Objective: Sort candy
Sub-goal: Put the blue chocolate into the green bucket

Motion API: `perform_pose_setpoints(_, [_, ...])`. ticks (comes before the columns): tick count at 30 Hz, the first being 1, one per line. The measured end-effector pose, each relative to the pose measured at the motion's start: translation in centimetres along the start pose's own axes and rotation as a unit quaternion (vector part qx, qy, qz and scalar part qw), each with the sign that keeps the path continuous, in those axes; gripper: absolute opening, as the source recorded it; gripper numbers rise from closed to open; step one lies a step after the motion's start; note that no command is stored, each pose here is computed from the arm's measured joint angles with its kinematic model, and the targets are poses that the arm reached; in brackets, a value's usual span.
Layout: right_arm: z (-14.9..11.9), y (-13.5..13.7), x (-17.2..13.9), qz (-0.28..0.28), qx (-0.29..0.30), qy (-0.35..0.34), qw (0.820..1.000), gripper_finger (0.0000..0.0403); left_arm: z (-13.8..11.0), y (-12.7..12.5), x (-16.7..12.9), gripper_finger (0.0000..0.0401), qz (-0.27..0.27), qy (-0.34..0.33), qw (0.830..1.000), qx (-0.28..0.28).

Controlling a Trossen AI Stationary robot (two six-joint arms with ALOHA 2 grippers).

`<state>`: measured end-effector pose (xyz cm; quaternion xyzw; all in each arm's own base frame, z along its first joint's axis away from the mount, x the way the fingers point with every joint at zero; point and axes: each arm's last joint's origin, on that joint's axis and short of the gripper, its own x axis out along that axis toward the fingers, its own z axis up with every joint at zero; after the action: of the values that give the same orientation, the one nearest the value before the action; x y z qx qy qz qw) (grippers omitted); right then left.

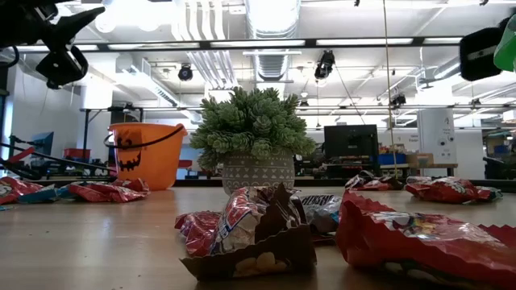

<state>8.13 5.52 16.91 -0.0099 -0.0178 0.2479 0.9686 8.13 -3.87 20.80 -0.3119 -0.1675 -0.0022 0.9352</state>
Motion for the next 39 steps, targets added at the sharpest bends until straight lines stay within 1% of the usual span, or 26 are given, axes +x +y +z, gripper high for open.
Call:
perform_pose_setpoints(2, [0.1, -0.2, 0.0, -0.038, -0.015, -0.001, 0.999, 0.0116, 0.1, 0.1, 0.0, 0.0079, 0.014, -0.007, 1.0, -0.001])
perform_pose_setpoints(5, [0.1, -0.4, 0.0, -0.063, -0.044, -0.001, 0.997, 0.0116, 0.1, 0.1, 0.0, 0.0079, 0.023, -0.01, 1.0, 0.0])
perform_pose_setpoints(7, [0.2, -0.4, 0.0, -0.064, -0.059, -0.003, 0.996, 0.0116, 0.1, 0.1, 0.0, 0.0079, 0.025, -0.01, 1.0, 0.0])
perform_pose_setpoints(12, [0.4, -0.4, 0.0, -0.066, -0.063, -0.016, 0.996, 0.0116, 0.2, 0.1, 0.0, 0.0079, 0.027, -0.016, 0.999, -0.005])
perform_pose_setpoints(16, [0.4, -0.4, 0.0, -0.067, -0.098, -0.013, 0.993, 0.0116, 0.3, 0.1, 0.0, 0.0079, 0.025, -0.021, 0.999, -0.01])
perform_pose_setpoints(19, [0.5, -0.4, 0.0, -0.069, -0.143, -0.014, 0.987, 0.0116, 0.3, 0.1, 0.0, 0.0079, 0.025, -0.022, 0.999, -0.02])
perform_pose_setpoints(21, [0.7, -0.4, -0.1, -0.073, -0.15, -0.022, 0.986, 0.0116, 0.3, 0.1, 0.0, 0.0079, 0.025, -0.022, 0.999, -0.026])
perform_pose_setpoints(23, [0.8, -0.6, -0.1, -0.1, -0.121, -0.028, 0.987, 0.0116, 0.3, 0.1, 0.0, 0.0079, 0.025, -0.022, 0.999, -0.028])
perform_pose_setpoints(25, [1.0, -0.9, -0.2, -0.15, -0.057, -0.037, 0.986, 0.0116, 0.3, 0.1, 0.0, 0.0079, 0.025, -0.022, 0.999, -0.028])
perform_pose_setpoints(26, [1.0, -1.0, -0.2, -0.178, -0.02, -0.042, 0.983, 0.0116, 0.3, 0.1, 0.0, 0.0079, 0.025, -0.022, 0.999, -0.027])
perform_pose_setpoints(28, [1.0, -1.3, -0.4, -0.228, 0.061, -0.056, 0.97, 0.0116, 0.3, 0.1, 0.0, 0.0079, 0.025, -0.023, 0.999, -0.028])
perform_pose_setpoints(29, [1.0, -1.5, -0.4, -0.25, 0.1, -0.066, 0.961, 0.0116, 0.3, 0.1, 0.0, 0.0079, 0.025, -0.022, 0.999, -0.027])
perform_pose_setpoints(31, [1.0, -1.7, -0.6, -0.283, 0.159, -0.086, 0.942, 0.0116, 0.3, 0.1, 0.0, 0.0079, 0.025, -0.022, 0.999, -0.026])
perform_pose_setpoints(32, [1.0, -1.7, -0.6, -0.289, 0.18, -0.093, 0.936, 0.0116, 0.3, 0.1, 0.0, 0.0079, 0.025, -0.022, 0.999, -0.024])
perform_pose_setpoints(34, [1.0, -1.7, -0.6, -0.292, 0.202, -0.101, 0.929, 0.0116, 0.3, 0.1, 0.0, 0.0079, 0.026, -0.021, 0.999, -0.018])
perform_pose_setpoints(35, [1.0, -1.7, -0.6, -0.293, 0.203, -0.101, 0.929, 0.0116, 0.3, 0.1, 0.0, 0.0079, 0.026, -0.021, 0.999, -0.015])
perform_pose_setpoints(39, [1.0, -1.7, -0.6, -0.298, 0.176, -0.092, 0.934, 0.0116, 0.3, 0.1, 0.0, 0.0079, 0.026, -0.02, 0.999, -0.011])
